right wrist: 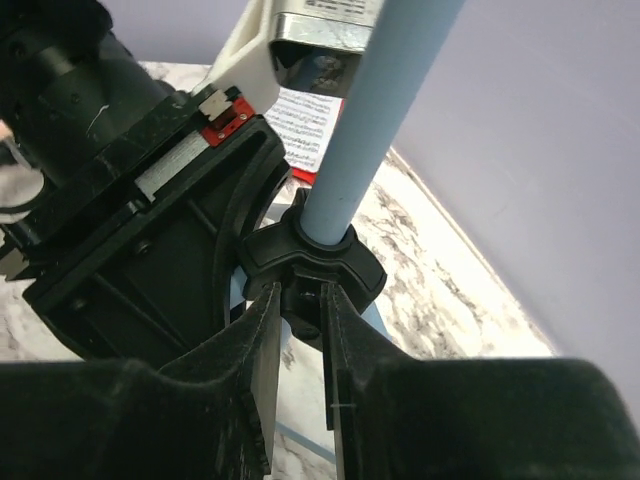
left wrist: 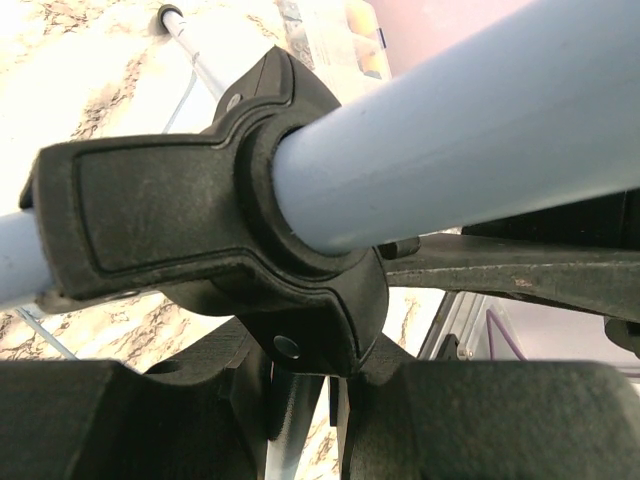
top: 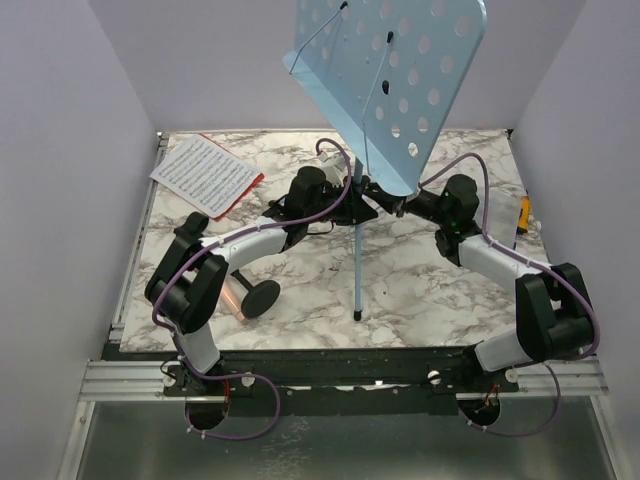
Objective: Set up the instrument practice props
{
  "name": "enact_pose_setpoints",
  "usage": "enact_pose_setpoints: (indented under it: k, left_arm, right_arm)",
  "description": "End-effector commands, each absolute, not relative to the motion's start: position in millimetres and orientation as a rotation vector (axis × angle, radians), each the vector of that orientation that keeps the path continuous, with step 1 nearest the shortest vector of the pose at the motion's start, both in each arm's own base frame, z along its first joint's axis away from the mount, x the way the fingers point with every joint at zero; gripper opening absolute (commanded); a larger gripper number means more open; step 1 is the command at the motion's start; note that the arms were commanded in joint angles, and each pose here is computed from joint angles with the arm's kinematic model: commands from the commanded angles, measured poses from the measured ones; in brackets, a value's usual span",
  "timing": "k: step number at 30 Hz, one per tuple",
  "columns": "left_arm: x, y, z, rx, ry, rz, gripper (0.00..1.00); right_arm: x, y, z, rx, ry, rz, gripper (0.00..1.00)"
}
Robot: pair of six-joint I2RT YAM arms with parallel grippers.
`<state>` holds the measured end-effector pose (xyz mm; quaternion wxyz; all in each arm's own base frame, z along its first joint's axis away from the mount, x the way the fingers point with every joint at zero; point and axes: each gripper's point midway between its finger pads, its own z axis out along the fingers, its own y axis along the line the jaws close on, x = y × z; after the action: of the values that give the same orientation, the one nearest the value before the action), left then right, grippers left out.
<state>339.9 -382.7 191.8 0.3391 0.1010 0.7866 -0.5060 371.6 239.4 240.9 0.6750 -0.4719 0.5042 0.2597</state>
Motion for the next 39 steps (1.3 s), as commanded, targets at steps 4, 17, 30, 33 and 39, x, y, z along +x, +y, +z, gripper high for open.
enact_pose_setpoints:
  k: [4, 17, 30, 33, 39]
  left_arm:
    - [325, -376, 178, 0.135, 2.198, -1.373, 0.00]
    - [324, -378, 176, 0.127, 2.201, -1.391, 0.00]
    - [324, -377, 179, 0.134, 2.190, -1.383, 0.00]
    - [324, -378, 180, 0.136, 2.192, -1.394, 0.00]
    - [323, -377, 182, 0.137, 2.187, -1.394, 0.00]
  right_arm:
    - [385, 230, 230, -0.611, 1.479, 0.805, 0.00]
    - [367, 232, 184, 0.941, 2.164, 1.825, 0.00]
    - [390, 226, 218, 1.375, 1.904, 2.076, 0.00]
    - [391, 218, 221, 1.387, 1.802, 2.117, 0.00]
    - [391, 204, 227, 1.132, 1.806, 1.961, 0.43]
